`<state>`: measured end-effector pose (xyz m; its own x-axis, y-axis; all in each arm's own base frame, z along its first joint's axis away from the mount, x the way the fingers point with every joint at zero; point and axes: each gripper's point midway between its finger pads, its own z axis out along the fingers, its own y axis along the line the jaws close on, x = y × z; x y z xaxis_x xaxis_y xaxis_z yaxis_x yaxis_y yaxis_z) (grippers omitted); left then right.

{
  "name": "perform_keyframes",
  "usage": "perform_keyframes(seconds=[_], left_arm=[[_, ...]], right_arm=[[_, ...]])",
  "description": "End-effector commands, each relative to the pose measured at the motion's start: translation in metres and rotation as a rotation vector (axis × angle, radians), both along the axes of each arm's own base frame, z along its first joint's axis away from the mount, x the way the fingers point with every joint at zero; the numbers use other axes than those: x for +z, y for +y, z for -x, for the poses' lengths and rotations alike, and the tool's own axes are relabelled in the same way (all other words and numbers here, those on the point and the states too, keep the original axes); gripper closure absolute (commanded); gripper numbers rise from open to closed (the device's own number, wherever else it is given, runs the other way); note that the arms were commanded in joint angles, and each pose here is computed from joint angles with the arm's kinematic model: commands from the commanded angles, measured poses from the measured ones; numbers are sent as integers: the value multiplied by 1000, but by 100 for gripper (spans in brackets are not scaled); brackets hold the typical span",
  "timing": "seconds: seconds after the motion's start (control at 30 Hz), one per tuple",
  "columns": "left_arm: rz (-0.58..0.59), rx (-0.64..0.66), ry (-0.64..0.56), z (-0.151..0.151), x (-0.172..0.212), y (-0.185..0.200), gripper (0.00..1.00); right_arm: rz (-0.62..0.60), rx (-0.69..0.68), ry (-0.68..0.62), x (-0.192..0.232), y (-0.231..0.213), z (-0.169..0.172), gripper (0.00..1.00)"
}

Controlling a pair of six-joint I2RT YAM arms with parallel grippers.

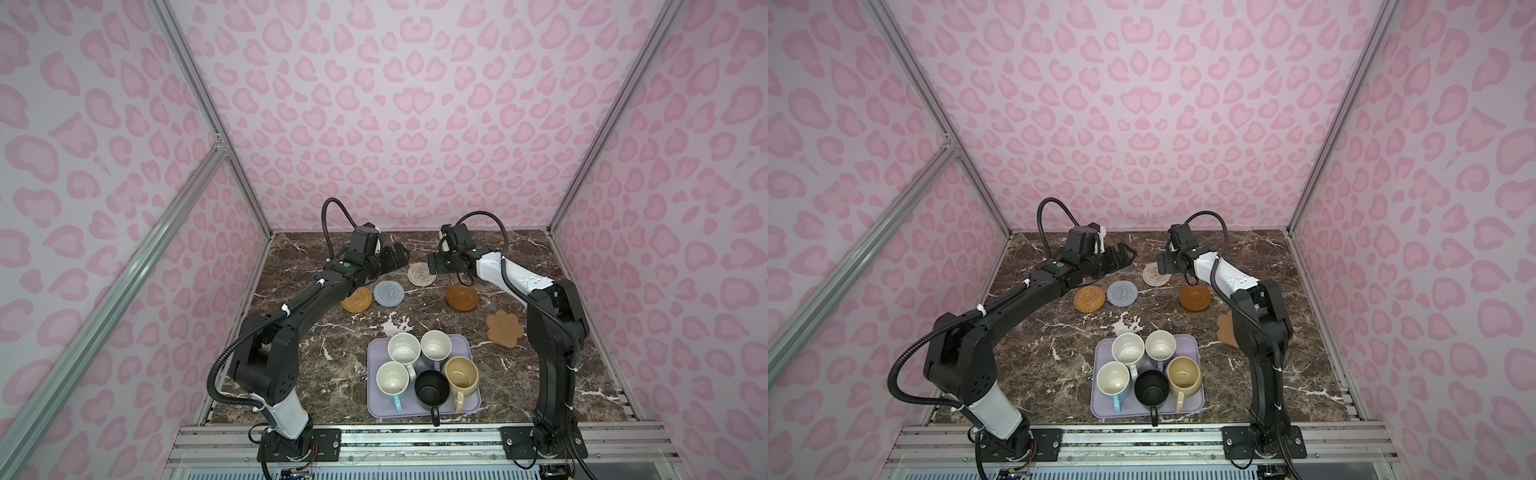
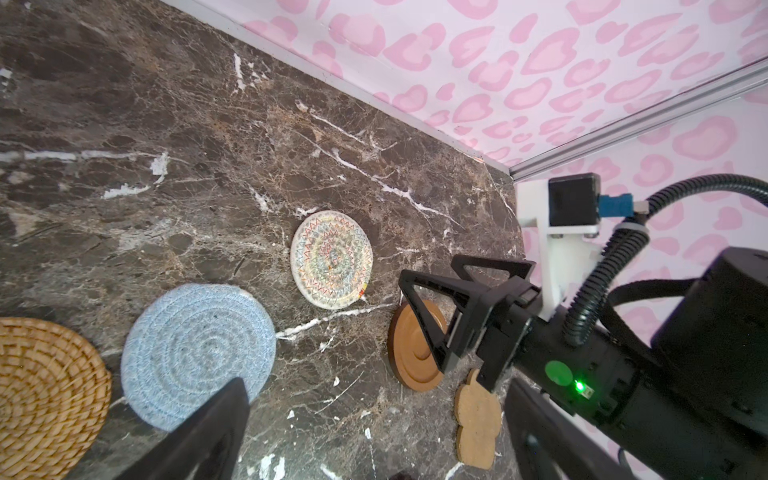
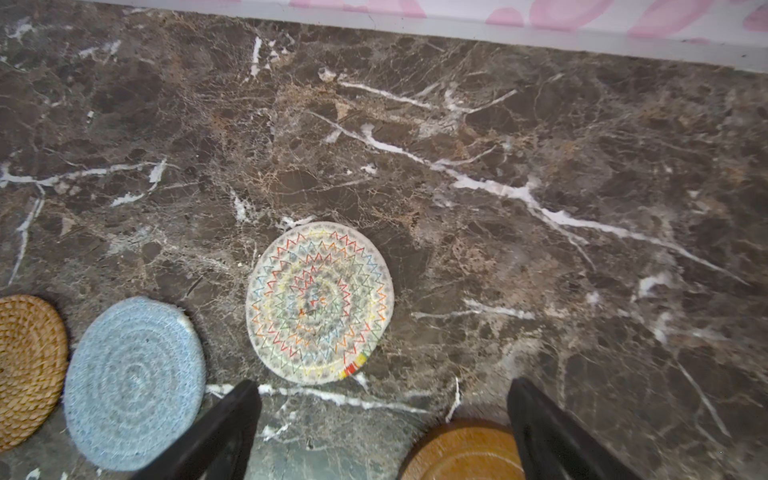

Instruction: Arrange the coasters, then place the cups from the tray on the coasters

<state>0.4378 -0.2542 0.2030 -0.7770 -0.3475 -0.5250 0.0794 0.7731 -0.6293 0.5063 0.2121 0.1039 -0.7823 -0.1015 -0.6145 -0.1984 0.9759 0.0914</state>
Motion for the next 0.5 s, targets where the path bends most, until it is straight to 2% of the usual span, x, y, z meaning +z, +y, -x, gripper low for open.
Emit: perform_keyframes(seconds=[0.0, 0.27, 0.3, 0.47], left_arm=[[10, 7, -8, -6, -4, -2, 2], [36, -27, 28, -9, -21, -13, 2], [37, -30, 29, -9, -22, -14, 2], [-10, -17, 42, -10, -29, -10, 2]], right_arm=[[9, 6, 52, -18, 2, -2, 9], [59, 24, 122, -46, 7, -16, 18], [68, 27, 148, -60, 7, -17, 19], [75, 39, 173, -70, 12, -23, 26]])
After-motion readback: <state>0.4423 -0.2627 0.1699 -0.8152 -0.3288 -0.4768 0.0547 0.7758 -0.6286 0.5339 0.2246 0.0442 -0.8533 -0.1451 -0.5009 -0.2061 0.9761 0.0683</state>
